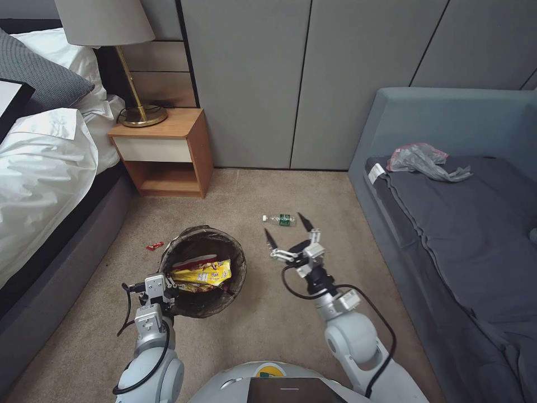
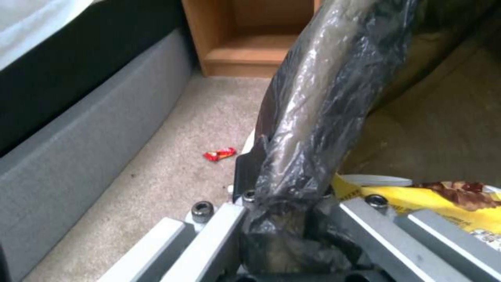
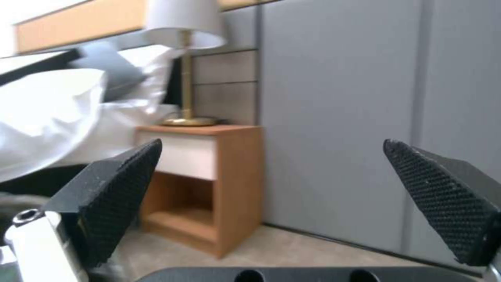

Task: Pick up the trash bin, then pick up the garbage from the floor and place it into the trash bin.

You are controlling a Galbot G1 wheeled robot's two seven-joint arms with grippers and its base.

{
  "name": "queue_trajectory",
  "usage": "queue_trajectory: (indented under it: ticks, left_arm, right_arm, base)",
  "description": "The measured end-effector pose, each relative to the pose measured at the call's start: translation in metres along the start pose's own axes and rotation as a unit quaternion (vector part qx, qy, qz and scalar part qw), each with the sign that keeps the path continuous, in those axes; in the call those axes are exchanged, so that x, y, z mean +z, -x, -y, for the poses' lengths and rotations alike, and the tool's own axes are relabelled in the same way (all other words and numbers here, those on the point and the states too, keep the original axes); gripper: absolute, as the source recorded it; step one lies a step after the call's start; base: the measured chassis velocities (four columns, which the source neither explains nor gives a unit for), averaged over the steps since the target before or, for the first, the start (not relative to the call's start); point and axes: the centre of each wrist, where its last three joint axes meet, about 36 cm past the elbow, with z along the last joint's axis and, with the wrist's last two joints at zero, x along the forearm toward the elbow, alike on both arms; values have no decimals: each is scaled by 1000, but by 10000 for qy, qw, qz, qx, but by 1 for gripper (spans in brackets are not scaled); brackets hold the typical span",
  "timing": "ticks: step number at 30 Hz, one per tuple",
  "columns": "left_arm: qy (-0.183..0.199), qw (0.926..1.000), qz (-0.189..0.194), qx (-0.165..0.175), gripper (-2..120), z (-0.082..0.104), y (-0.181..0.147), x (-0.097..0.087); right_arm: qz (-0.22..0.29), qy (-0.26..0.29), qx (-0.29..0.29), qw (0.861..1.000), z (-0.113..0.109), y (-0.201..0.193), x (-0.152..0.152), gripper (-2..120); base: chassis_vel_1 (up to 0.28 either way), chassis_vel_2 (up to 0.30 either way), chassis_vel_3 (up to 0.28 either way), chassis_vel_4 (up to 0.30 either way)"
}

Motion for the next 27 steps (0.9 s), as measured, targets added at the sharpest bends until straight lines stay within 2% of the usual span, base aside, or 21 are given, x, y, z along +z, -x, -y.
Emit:
queue_trajectory:
  ticks: [10, 27]
  left_arm:
    - [-76, 9999, 78, -20, 0, -2, 4, -5]
    - [-97, 9999, 99, -27, 0, -4, 2, -8]
  right_arm:
    - [-146, -126, 558, 9983, 3, -30, 11, 100]
    - [-199, -86, 662, 9976, 2, -33, 29, 100]
  base:
    - [0, 0, 0, 0]
    - [0, 0, 0, 0]
